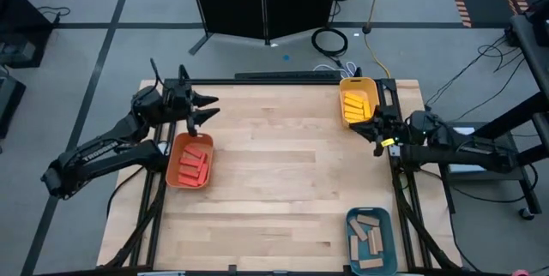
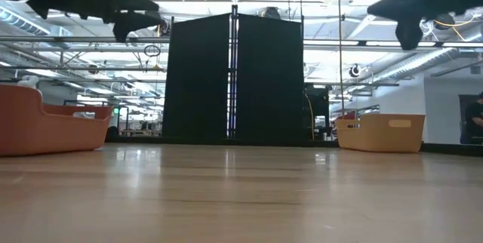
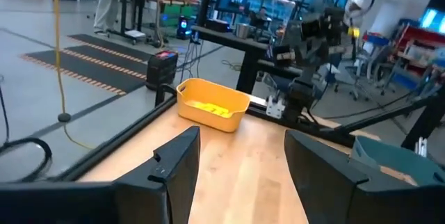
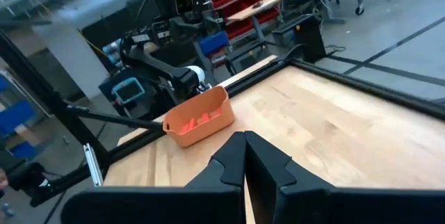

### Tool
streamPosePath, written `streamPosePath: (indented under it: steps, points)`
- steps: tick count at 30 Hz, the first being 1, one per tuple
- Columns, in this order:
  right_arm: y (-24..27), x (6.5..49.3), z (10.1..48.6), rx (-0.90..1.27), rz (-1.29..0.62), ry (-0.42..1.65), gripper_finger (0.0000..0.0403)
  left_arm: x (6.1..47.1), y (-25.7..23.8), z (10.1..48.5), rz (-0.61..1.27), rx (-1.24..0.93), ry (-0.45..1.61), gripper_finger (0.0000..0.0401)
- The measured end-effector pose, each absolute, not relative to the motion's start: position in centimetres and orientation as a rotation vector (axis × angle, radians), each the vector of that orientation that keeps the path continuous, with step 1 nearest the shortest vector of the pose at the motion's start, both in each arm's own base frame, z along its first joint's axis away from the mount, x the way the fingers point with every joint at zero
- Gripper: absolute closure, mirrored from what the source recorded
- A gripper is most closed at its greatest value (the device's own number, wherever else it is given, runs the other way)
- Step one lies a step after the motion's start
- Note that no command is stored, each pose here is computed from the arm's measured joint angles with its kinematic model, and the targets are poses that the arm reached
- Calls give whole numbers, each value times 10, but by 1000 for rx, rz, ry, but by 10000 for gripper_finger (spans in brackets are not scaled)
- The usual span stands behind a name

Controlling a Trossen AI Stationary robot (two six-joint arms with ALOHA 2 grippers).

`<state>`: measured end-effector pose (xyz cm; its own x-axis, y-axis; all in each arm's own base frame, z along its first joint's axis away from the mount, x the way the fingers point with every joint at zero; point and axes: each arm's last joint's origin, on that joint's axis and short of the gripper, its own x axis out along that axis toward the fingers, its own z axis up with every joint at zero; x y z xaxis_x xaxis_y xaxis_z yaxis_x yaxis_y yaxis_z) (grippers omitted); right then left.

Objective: Sort blocks
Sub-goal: Return to Home Position

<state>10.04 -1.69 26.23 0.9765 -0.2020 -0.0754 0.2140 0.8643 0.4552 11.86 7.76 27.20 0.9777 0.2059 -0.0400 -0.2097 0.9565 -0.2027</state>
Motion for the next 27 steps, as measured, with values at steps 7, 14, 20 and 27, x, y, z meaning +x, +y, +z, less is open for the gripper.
streamPosePath:
  steps: [7, 14, 20, 27]
  points:
    - [-17, 104, 205, 547, -178, -103, 403, 115, 78, 238, 286, -316, -2, 196]
    - [-17, 106, 168, 669, -171, -43, 403, 112, 76, 210, 310, -455, -85, 196]
    - [-16, 105, 176, 627, -141, -44, 403, 98, 65, 211, 302, -496, -65, 196]
    - [-15, 87, 186, 545, -261, 138, 403, 65, 43, 211, 444, -501, -70, 196]
